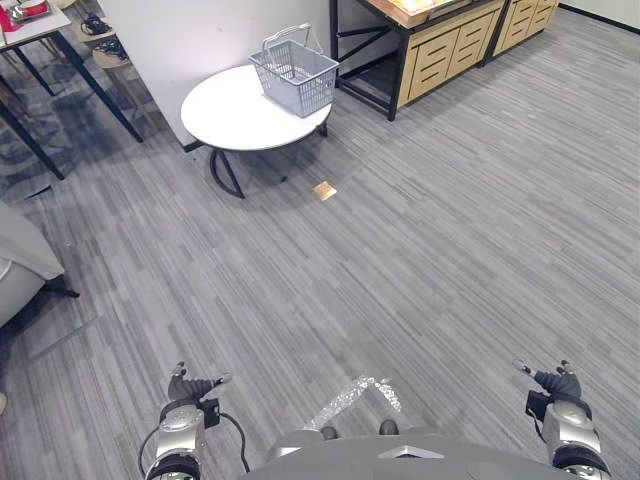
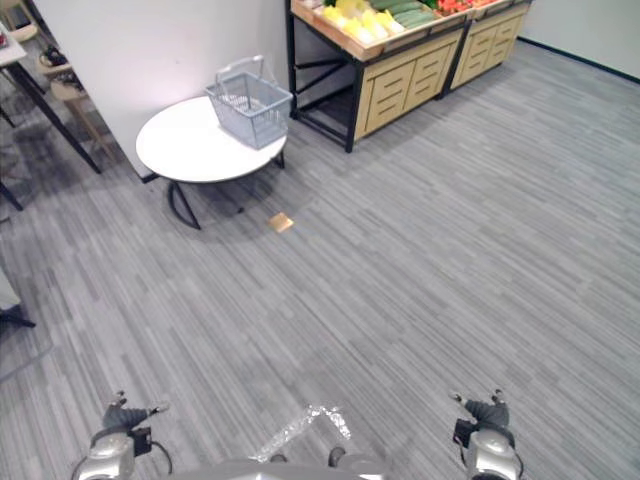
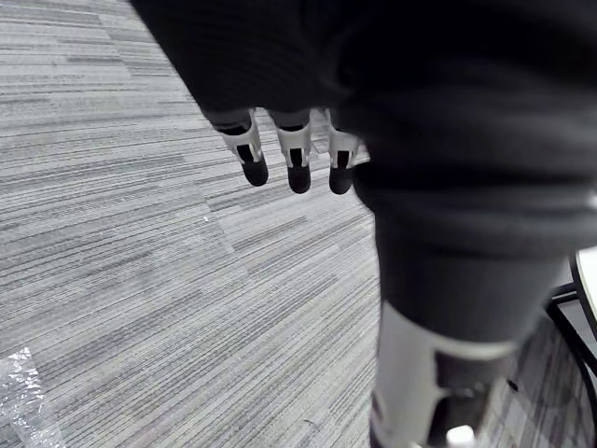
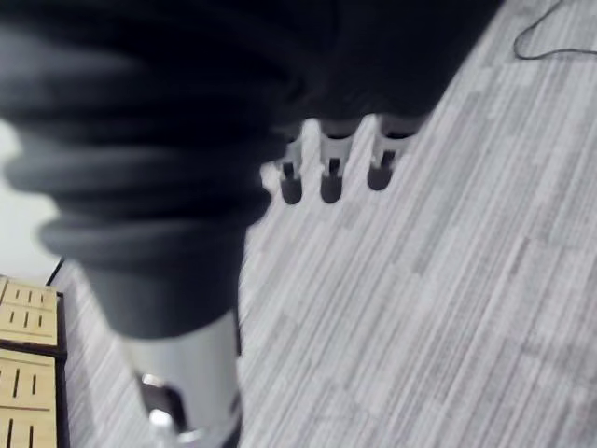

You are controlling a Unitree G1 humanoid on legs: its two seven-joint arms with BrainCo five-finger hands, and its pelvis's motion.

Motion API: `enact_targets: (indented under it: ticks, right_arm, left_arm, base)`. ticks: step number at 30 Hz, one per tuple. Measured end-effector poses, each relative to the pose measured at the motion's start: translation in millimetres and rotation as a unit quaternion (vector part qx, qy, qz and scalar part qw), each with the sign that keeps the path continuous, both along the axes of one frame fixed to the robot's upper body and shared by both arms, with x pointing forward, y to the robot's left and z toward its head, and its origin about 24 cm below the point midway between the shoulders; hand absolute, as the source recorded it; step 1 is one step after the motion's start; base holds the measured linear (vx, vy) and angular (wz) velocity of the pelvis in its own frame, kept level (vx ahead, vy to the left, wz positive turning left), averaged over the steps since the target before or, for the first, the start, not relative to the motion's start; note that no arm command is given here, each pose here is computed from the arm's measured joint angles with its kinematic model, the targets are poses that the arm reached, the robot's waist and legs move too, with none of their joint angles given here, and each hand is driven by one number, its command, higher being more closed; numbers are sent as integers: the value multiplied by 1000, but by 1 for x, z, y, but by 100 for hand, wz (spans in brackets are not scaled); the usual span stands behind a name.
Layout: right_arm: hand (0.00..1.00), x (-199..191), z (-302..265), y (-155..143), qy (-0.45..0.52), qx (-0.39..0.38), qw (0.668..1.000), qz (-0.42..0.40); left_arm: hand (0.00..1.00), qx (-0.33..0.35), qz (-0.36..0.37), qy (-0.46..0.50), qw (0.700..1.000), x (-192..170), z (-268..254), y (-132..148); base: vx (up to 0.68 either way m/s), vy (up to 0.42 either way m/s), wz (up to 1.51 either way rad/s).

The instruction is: Pick vegetable in the basket

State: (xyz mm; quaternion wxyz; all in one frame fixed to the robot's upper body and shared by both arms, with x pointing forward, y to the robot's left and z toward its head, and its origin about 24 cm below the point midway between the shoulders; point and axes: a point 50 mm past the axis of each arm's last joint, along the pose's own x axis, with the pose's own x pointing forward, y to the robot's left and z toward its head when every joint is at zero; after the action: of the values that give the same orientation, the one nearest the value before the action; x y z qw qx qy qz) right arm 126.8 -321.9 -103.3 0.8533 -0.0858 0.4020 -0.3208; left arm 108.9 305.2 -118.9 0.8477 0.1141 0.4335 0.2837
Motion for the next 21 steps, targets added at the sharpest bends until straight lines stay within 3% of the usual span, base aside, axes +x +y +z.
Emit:
enact_targets:
  ticks: [8, 21]
  right_arm:
    - [0, -7, -3, 1, 11, -1, 1000, 4]
    - [0, -5, -3, 4, 22, -13, 999, 29]
  left_arm:
    - [0, 8, 14, 15, 1000, -15, 0, 8]
    - [0, -2, 2, 11, 1000, -9, -3, 0]
  base:
    - [-73, -12, -2]
    - [17, -8, 0]
